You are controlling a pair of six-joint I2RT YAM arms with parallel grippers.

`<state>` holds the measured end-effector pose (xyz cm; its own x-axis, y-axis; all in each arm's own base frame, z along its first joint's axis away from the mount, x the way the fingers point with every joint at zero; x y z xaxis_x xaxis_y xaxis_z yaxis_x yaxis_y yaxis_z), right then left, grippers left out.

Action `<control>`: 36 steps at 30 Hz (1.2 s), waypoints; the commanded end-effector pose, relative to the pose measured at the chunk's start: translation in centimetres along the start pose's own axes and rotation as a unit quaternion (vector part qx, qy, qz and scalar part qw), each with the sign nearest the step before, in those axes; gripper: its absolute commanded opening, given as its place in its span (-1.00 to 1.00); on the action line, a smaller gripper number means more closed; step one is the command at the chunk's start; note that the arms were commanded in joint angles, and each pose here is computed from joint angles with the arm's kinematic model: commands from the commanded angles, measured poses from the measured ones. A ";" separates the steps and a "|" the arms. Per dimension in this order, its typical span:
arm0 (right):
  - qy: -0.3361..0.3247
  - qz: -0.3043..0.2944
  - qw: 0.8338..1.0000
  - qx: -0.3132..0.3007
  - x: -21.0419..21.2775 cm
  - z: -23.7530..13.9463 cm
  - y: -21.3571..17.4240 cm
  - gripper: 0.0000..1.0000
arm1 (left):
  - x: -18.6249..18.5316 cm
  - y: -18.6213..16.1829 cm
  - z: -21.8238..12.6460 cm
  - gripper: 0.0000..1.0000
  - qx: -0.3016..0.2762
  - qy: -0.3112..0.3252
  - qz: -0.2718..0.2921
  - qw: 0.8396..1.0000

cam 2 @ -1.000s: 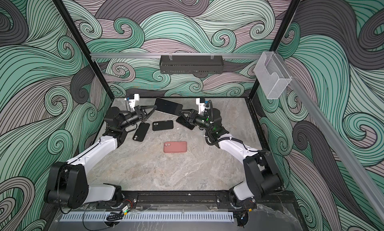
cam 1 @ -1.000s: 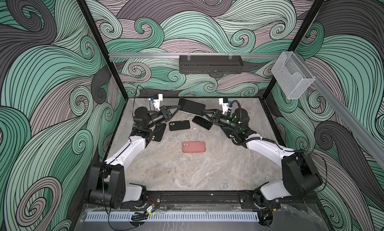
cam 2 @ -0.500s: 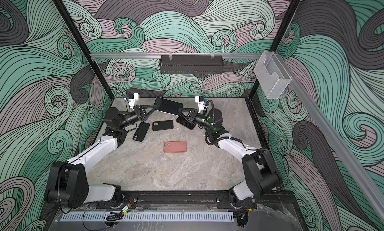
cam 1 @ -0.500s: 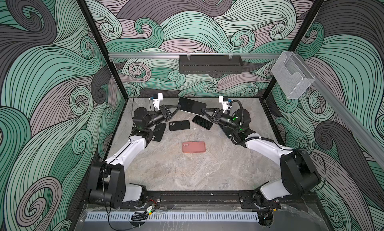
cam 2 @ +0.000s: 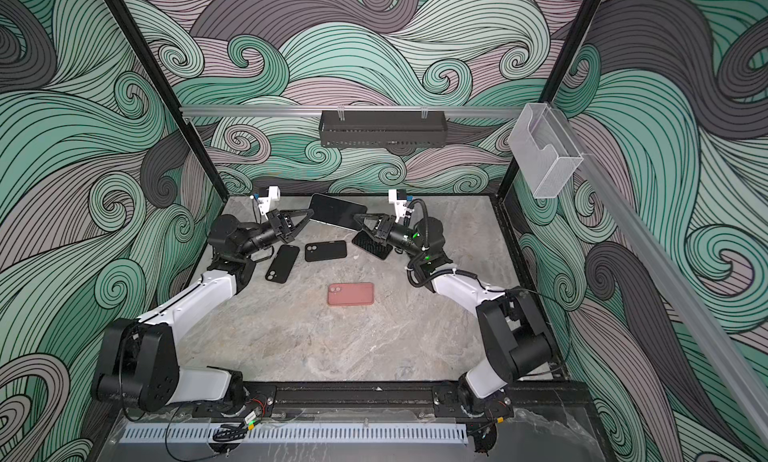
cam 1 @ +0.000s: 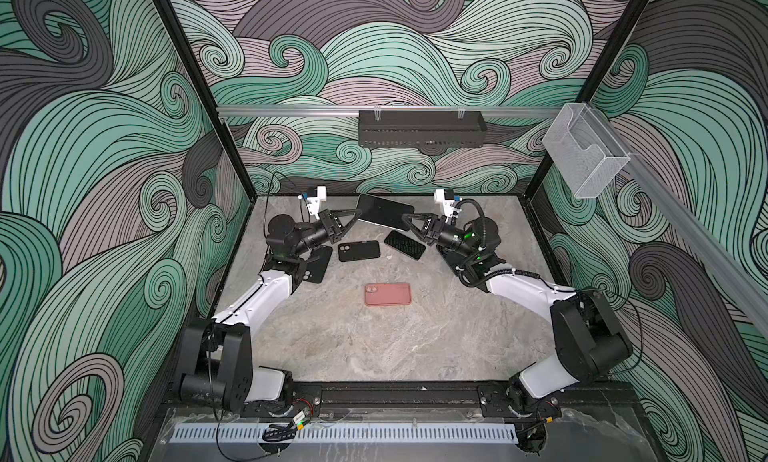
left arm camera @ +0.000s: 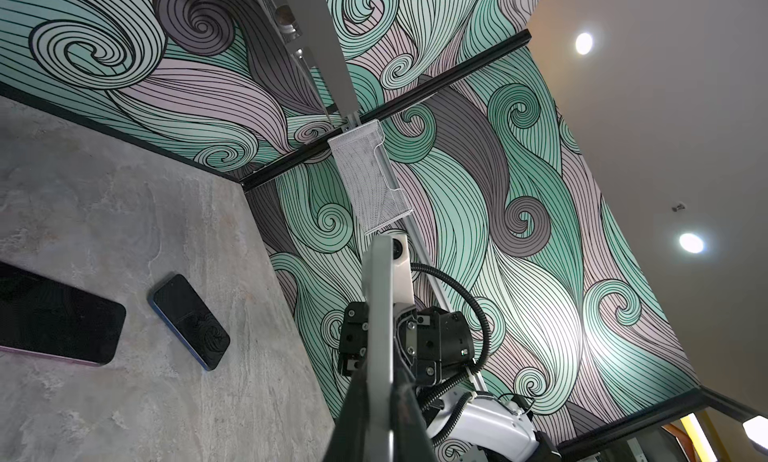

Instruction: Put the phone into the phone case

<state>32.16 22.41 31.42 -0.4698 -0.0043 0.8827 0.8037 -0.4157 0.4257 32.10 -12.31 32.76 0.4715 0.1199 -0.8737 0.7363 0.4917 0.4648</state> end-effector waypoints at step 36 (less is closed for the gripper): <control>-0.251 -0.095 0.962 0.058 0.1 -6.1 -0.3 -1.00 | 5.4 -6.3 -6.2 0.81 0.090 0.331 0.042 0.938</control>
<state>30.28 17.52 29.27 -0.3728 0.4592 0.8063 0.7903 -0.2983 0.5352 27.83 -10.03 25.22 0.2021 0.6287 -0.7509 0.8007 0.3354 0.4964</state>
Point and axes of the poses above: each gripper's point midway between its finger pads, its own z axis out along the fingers, its own x axis along the line the jaws close on, y = z × x, the point moved 8 cm from there along -z, back along the fingers, and after that the axes turned 2 degrees about z, right-handed, at the moved point
